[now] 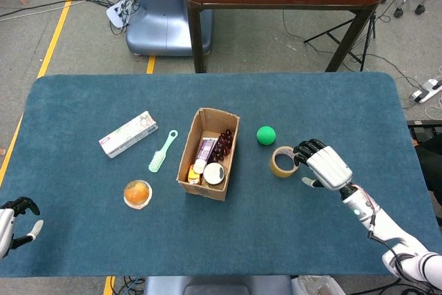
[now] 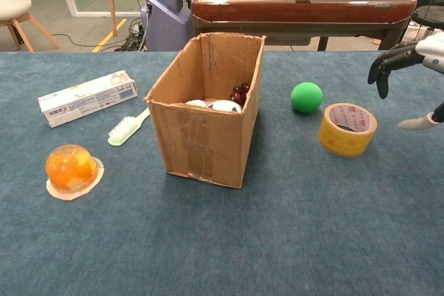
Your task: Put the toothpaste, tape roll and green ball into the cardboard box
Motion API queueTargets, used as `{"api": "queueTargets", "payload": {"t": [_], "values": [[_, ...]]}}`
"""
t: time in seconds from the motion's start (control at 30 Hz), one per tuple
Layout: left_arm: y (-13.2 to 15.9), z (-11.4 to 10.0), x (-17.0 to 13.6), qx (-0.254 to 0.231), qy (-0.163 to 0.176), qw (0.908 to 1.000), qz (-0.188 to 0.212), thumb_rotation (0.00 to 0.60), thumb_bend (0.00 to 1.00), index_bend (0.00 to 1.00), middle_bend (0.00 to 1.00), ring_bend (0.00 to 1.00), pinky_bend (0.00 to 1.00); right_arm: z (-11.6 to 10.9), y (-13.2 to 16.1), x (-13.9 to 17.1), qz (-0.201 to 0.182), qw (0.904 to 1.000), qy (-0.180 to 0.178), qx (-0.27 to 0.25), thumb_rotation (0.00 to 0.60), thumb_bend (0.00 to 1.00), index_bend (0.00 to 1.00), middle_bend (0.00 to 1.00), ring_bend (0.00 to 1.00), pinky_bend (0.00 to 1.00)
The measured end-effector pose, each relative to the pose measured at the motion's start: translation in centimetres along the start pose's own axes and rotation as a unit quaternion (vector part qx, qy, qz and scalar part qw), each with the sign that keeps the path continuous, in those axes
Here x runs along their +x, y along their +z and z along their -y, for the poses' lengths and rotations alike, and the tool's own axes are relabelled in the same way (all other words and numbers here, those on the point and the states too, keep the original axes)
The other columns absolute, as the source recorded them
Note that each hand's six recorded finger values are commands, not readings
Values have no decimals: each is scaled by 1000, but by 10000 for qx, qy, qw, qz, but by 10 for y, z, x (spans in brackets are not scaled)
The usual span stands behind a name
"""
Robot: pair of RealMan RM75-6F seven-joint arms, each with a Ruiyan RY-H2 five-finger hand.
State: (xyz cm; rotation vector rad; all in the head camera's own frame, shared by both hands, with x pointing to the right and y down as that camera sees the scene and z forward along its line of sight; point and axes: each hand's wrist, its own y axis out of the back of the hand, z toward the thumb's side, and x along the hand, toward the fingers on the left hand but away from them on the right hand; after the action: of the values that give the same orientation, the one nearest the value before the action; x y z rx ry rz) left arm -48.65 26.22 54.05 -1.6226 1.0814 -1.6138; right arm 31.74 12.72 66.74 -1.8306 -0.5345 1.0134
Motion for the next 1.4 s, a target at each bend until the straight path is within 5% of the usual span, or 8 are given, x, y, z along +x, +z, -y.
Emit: {"api": "queueTargets", "payload": {"t": [0.33,0.87,1.4], "values": [[1,1,0,-4,-17,10000,7,600,274,529,437,454,651,28,-13,-5,187,9992,336,109,600,43,508,253,165,260],[0,-1,-2,-37,-1,10000,10,600,274,529,437,454,651,50,-11,-32,246,9979,590,117,600,333,508,183,94,187],[1,-2,-2,-52,-5,10000,22,600,274,529,437,454,651,60,-7,-38,236,9958,861,192,600,387,510,156,63,153]]}}
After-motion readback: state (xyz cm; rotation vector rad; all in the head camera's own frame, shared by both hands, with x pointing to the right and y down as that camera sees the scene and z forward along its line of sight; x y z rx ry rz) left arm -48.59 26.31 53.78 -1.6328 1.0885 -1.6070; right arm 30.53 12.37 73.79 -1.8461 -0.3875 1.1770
